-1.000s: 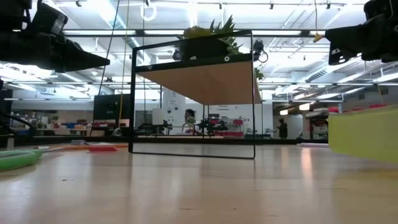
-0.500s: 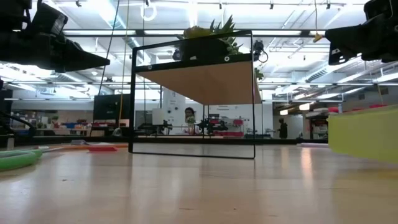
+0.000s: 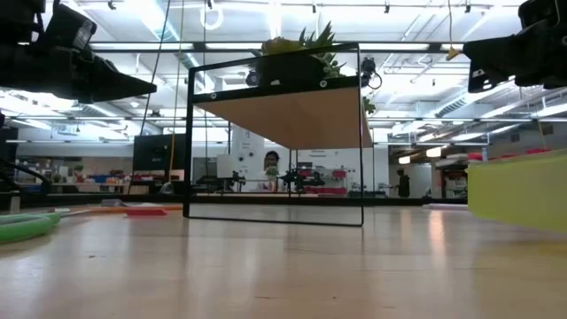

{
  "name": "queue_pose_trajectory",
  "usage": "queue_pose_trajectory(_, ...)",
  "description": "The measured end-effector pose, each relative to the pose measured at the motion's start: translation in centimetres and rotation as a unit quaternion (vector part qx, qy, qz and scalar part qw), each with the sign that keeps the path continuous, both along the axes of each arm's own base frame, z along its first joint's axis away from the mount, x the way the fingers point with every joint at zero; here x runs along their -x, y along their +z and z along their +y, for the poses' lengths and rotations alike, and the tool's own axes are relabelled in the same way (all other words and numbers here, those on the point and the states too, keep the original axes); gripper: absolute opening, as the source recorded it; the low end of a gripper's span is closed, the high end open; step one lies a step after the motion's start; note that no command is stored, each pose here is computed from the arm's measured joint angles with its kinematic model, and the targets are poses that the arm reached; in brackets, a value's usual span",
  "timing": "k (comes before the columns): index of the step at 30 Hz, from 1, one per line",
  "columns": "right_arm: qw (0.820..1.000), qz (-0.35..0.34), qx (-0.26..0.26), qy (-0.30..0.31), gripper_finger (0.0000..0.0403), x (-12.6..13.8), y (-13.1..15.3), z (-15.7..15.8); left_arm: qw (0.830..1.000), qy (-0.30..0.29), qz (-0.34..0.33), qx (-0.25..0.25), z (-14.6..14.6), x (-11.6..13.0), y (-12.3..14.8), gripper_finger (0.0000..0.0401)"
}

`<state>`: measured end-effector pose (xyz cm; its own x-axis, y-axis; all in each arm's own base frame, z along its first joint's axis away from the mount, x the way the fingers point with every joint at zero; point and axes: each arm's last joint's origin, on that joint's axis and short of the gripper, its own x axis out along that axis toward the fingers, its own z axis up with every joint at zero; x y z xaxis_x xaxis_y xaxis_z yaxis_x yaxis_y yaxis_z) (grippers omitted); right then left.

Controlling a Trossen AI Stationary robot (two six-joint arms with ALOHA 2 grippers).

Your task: Pack school essentials

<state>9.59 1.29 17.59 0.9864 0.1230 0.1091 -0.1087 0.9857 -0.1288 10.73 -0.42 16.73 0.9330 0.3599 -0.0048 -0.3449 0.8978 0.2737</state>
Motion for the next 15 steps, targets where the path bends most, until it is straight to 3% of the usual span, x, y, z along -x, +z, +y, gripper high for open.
queue_pose_trajectory(4, 1.0, 0.0, 0.0, 0.0, 0.0007, 0.0, 0.01, 0.0, 1.0, -0.001, -0.007, 0.018, 0.0, 0.0, 0.0, 0.003)
queue_pose_trajectory(7, 1.0, 0.0, 0.0, 0.0, 0.0007, 0.0, 0.0, 0.0, 0.99, -0.013, -0.05, 0.133, -0.07, -0.03, 0.02, 0.003)
queue_pose_trajectory(11, 1.0, 0.0, 0.0, 0.0, 0.0007, 0.0, 0.0, 0.0, 0.936, -0.016, -0.121, 0.33, -0.11, -0.04, 0.02, 0.0036)
queue_pose_trajectory(13, 1.0, 0.0, 0.0, 0.0, 0.0007, 0.0, -0.01, 0.0, 0.918, -0.016, -0.136, 0.373, -0.1, -0.04, 0.01, 0.0038)
queue_pose_trajectory(15, 1.0, 0.0, 0.0, 0.0, 0.0007, 0.0, 0.01, 0.0, 0.91, -0.015, -0.142, 0.389, -0.1, -0.04, 0.0, 0.0038)
